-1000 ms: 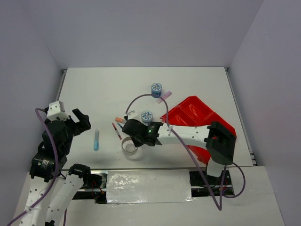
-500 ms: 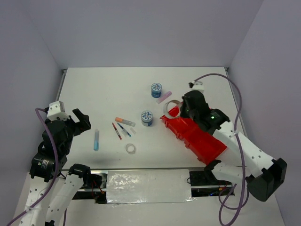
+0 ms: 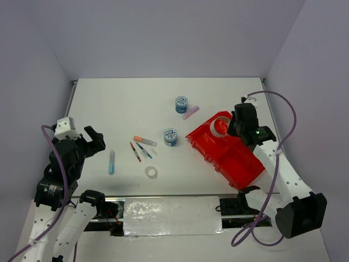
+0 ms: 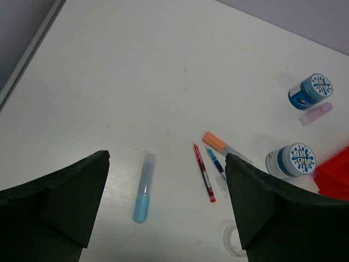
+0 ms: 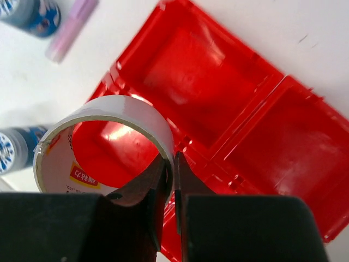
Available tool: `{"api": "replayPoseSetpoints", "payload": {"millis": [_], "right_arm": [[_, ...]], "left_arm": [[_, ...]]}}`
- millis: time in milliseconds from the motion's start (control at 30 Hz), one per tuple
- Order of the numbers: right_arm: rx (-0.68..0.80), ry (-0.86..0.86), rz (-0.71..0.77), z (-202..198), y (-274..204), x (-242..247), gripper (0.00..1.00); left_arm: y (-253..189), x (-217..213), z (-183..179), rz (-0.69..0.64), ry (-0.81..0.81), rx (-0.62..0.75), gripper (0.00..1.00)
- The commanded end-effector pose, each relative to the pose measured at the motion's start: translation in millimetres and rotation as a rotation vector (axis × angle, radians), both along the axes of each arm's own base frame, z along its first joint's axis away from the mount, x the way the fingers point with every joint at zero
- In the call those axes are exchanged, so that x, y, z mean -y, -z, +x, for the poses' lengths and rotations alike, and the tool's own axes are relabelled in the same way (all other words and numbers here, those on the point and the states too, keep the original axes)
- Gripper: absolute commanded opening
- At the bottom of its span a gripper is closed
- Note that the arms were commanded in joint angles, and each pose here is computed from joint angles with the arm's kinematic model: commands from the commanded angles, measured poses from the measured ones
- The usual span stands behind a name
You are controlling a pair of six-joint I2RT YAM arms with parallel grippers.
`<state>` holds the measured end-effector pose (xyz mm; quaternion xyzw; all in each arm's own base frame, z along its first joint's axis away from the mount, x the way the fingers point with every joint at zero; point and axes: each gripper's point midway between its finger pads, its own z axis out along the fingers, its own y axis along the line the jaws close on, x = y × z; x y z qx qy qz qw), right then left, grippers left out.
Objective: Sort the stationery into containers
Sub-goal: Place the stationery in the storage box.
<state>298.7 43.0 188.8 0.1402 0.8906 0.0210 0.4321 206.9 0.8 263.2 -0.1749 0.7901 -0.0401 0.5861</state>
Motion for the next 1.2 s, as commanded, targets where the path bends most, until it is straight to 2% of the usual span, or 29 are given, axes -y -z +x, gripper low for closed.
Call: {"api": "replayPoseSetpoints", "payload": {"millis": [0, 300, 833, 900, 1033, 1167], "right_arm": [[0.001, -0.063, 0.044, 3.4, 8.6, -13.8, 0.00], [-0.069, -0.144, 0.075, -8.1, 46.8, -29.8, 0.00], [-0.126, -0.138, 0.032, -7.7, 64.5, -28.3, 0.00], [-0.137, -0.142, 0.025, -8.2, 67.7, -29.2, 0.02], [-0.159, -0.148, 0.008, -9.5, 73.6, -32.0, 0.12], [-0.176, -0.128, -0.009, -9.7, 78.9, -29.7, 0.13]], "left_arm": [[-7.3, 3.5, 5.1, 0.001, 0.019, 0.034, 0.99], [-6.4, 5.3, 6.6, 0.002, 0.029, 0.028, 0.99], [-5.1, 6.2, 7.5, 0.005, 0.034, 0.023, 0.99], [-5.8, 6.5, 7.4, 0.004, 0.036, 0.024, 0.99], [-6.4, 6.2, 7.4, 0.002, 0.034, 0.028, 0.99], [-5.5, 5.9, 7.3, 0.003, 0.032, 0.025, 0.99]]}}
